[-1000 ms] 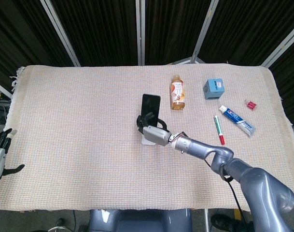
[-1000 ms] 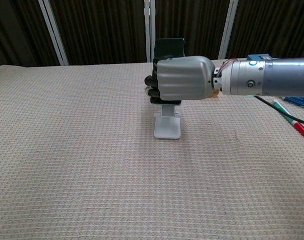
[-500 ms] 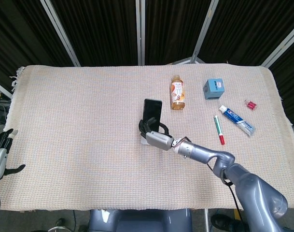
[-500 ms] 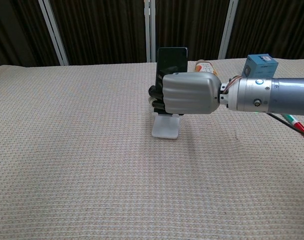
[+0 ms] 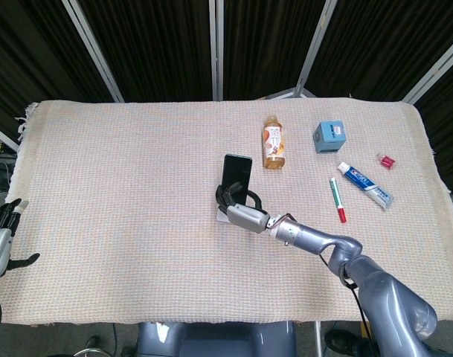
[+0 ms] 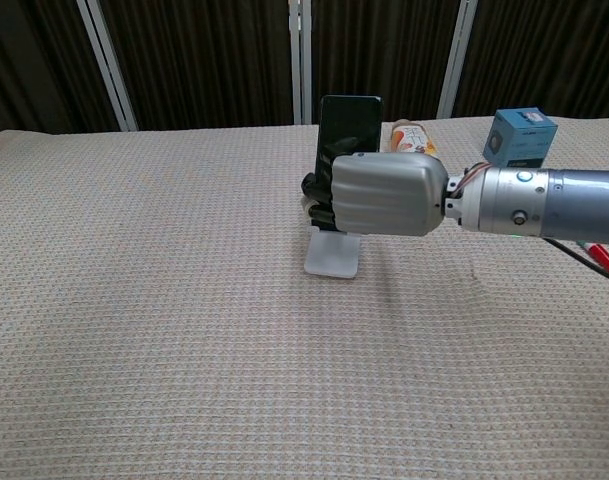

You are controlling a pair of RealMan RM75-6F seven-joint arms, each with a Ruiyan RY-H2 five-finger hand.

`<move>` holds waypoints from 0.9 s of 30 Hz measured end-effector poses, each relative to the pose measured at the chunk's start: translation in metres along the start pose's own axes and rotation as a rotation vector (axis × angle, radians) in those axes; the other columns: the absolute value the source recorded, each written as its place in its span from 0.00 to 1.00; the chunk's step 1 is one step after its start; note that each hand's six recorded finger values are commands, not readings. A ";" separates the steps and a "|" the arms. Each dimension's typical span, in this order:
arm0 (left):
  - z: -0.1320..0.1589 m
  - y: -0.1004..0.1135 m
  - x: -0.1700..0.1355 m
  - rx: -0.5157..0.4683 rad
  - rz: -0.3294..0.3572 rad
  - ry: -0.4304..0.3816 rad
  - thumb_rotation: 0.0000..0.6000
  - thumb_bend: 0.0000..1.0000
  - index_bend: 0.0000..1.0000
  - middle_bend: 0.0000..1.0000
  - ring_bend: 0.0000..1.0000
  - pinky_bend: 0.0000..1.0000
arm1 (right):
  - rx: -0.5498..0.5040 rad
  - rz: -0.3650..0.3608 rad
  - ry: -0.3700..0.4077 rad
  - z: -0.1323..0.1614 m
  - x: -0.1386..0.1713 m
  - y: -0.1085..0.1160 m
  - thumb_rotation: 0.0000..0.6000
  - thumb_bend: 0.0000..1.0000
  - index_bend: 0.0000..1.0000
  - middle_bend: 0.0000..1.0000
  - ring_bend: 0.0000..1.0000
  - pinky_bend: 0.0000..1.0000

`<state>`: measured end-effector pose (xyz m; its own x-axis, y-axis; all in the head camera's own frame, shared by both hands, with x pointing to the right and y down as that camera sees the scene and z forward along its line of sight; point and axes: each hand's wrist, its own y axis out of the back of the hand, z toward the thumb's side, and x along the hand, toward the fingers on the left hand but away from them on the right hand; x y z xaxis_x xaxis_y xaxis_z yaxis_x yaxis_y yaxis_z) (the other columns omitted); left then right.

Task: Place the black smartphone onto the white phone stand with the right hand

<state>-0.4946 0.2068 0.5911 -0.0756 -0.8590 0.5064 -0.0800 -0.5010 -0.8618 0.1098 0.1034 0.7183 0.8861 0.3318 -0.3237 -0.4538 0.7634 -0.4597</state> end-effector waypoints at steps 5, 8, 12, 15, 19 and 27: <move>0.001 0.000 0.000 0.000 -0.001 -0.003 1.00 0.00 0.00 0.00 0.00 0.00 | -0.002 0.004 -0.034 -0.004 0.001 0.001 1.00 0.25 0.00 0.24 0.47 0.43; 0.002 0.001 -0.001 -0.004 0.003 -0.006 1.00 0.00 0.00 0.00 0.00 0.00 | -0.005 0.010 -0.051 -0.007 0.003 0.000 1.00 0.25 0.00 0.24 0.47 0.43; 0.003 0.002 -0.003 -0.006 0.007 -0.012 1.00 0.00 0.00 0.00 0.00 0.00 | -0.012 0.009 -0.070 -0.012 0.008 0.000 1.00 0.25 0.00 0.24 0.47 0.44; 0.005 0.003 -0.004 -0.007 0.008 -0.019 1.00 0.00 0.00 0.00 0.00 0.00 | -0.017 0.003 -0.088 -0.019 0.013 0.001 1.00 0.25 0.00 0.24 0.47 0.44; 0.007 0.005 -0.006 -0.010 0.014 -0.028 1.00 0.00 0.00 0.00 0.00 0.00 | -0.023 -0.006 -0.111 -0.027 0.022 0.003 1.00 0.25 0.00 0.24 0.47 0.44; 0.012 0.014 -0.013 -0.025 0.044 -0.058 1.00 0.00 0.00 0.00 0.00 0.00 | -0.074 0.005 -0.212 -0.061 0.056 0.009 1.00 0.25 0.00 0.24 0.47 0.43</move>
<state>-0.4830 0.2098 0.5724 -0.0216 -0.8852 0.4647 -0.1032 -0.4604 -0.8817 0.1499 0.0950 0.6459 0.8803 0.4506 -0.1487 -0.4571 0.7214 -0.5202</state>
